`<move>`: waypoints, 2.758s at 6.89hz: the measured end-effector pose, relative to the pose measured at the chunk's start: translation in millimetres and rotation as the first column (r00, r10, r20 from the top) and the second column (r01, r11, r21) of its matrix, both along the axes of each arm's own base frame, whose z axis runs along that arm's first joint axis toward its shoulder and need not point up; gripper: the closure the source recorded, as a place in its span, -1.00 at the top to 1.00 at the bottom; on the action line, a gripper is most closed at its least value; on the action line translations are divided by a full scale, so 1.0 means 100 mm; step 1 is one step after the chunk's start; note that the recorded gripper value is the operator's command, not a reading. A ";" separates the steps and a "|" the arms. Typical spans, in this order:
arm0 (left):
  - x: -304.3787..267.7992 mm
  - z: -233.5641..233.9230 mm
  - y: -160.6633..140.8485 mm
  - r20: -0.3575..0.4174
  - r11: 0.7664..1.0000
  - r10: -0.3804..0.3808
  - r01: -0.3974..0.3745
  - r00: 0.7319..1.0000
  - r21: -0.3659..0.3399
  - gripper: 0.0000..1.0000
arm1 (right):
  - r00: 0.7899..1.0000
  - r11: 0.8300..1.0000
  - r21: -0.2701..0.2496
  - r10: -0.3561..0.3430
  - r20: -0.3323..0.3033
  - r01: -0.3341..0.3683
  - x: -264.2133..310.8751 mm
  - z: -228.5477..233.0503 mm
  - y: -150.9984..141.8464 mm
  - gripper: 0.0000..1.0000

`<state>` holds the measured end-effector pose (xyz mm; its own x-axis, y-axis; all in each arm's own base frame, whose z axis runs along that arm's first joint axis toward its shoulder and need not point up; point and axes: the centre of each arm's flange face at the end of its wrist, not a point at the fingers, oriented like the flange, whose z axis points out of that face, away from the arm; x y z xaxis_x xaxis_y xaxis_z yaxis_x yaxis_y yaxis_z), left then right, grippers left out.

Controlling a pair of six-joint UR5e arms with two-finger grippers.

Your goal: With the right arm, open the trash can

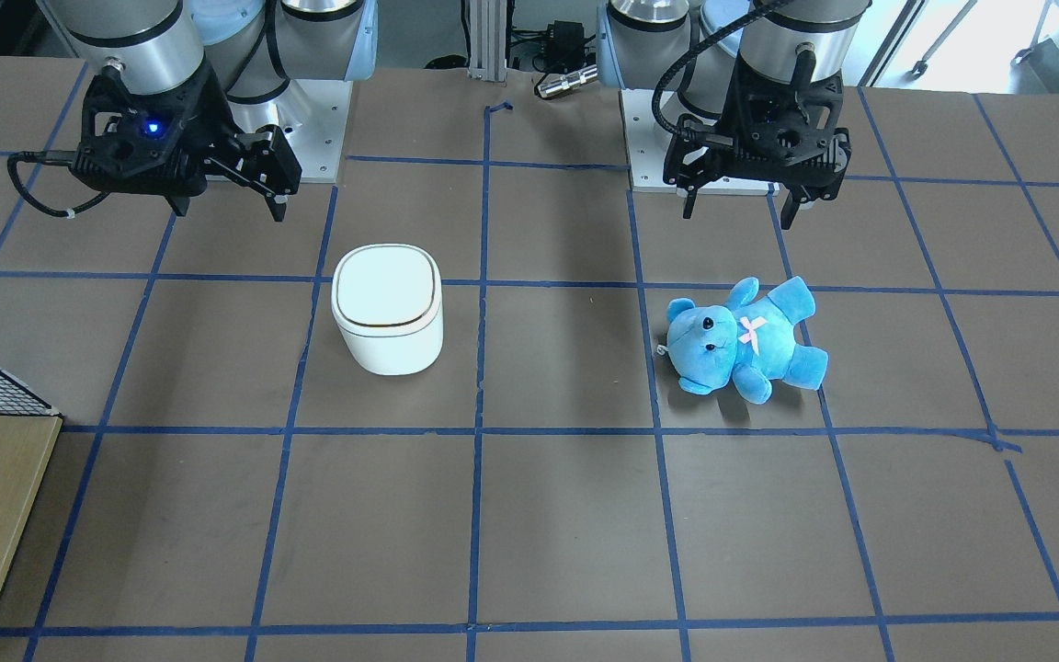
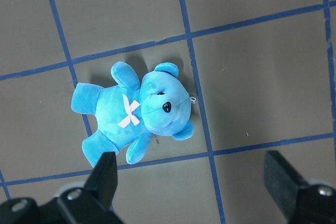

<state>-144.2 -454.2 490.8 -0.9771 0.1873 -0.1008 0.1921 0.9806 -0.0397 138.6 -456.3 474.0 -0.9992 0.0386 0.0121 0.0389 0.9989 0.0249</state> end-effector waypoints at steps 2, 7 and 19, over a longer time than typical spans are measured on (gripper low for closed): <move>0.00 0.00 0.00 0.000 1.000 0.000 0.000 1.000 0.000 1.00 | 1.000 1.000 -0.001 -0.001 0.000 0.001 0.00 0.00 0.00 1.00; 0.00 0.00 0.00 0.000 1.000 0.000 0.000 1.000 0.000 1.00 | 1.000 1.000 -0.004 -0.001 0.001 0.001 0.00 0.01 -0.01 1.00; 0.00 0.00 0.00 0.000 1.000 0.000 0.000 1.000 0.000 1.00 | 0.998 0.998 0.010 -0.070 0.008 0.070 0.05 -0.04 0.03 -0.98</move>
